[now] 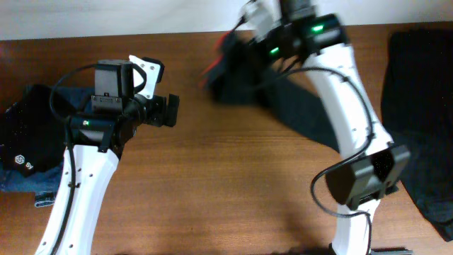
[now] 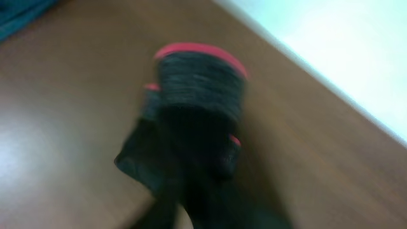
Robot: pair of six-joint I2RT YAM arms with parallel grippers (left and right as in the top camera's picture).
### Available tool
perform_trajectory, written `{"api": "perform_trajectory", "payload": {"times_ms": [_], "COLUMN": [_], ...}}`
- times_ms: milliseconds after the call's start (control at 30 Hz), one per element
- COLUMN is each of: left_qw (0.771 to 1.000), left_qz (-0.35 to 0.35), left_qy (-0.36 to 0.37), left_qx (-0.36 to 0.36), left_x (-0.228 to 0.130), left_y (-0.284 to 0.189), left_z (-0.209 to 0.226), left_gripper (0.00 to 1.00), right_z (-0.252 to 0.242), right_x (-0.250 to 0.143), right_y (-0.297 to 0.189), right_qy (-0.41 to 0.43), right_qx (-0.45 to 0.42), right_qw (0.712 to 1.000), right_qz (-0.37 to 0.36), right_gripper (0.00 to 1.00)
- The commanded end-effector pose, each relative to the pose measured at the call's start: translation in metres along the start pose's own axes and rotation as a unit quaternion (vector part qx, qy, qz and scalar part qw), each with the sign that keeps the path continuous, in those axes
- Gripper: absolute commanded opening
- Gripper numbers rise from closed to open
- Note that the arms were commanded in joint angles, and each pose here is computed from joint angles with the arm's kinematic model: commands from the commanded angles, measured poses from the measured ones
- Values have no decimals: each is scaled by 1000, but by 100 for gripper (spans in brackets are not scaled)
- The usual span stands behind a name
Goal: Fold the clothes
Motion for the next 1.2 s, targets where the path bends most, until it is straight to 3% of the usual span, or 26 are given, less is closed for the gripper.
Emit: {"api": "perform_trajectory", "payload": {"times_ms": [0, 233, 367, 567, 867, 1100, 1133, 1167], "left_qw": [1000, 1000, 1000, 996, 972, 980, 982, 982], "left_qz": [-11, -9, -11, 65, 194, 158, 149, 145], "left_qy": [-1, -2, -2, -32, -63, -56, -54, -54], "left_qx": [8, 13, 1, -51, -115, -104, -102, -106], "left_x": [8, 7, 8, -20, -91, -84, -80, -78], "left_y": [-5, -5, -2, 58, 160, 189, 191, 191], "left_z": [5, 6, 3, -7, -25, -18, -18, -18], "left_gripper": [99, 99, 99, 99, 99, 98, 68, 28], "right_z": [38, 13, -28, -89, -116, -115, -115, -115], "right_x": [0, 4, -3, -52, -76, -79, -80, -80], "right_y": [3, -43, -111, -194, -209, -209, -209, -209], "right_qy": [-49, 6, 97, 188, 256, 259, 259, 259], "right_qx": [-22, -133, -177, -240, -235, -234, -234, -234], "right_qw": [998, 991, 979, 952, 937, 937, 937, 937], "right_qz": [16, -3, -39, -33, -26, -18, -18, -17], "right_gripper": [72, 78, 98, 99, 99, 99, 99, 99]}}
Point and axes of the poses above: each gripper's point midway between its finger pads, its own y axis out along the fingers, its own z axis along the line the jaws close on, x = y × z, the point moved 2 cm from there along -y, back along the fingers, and after that the axes turned 12 degrees about y, right-handed, at the moved point
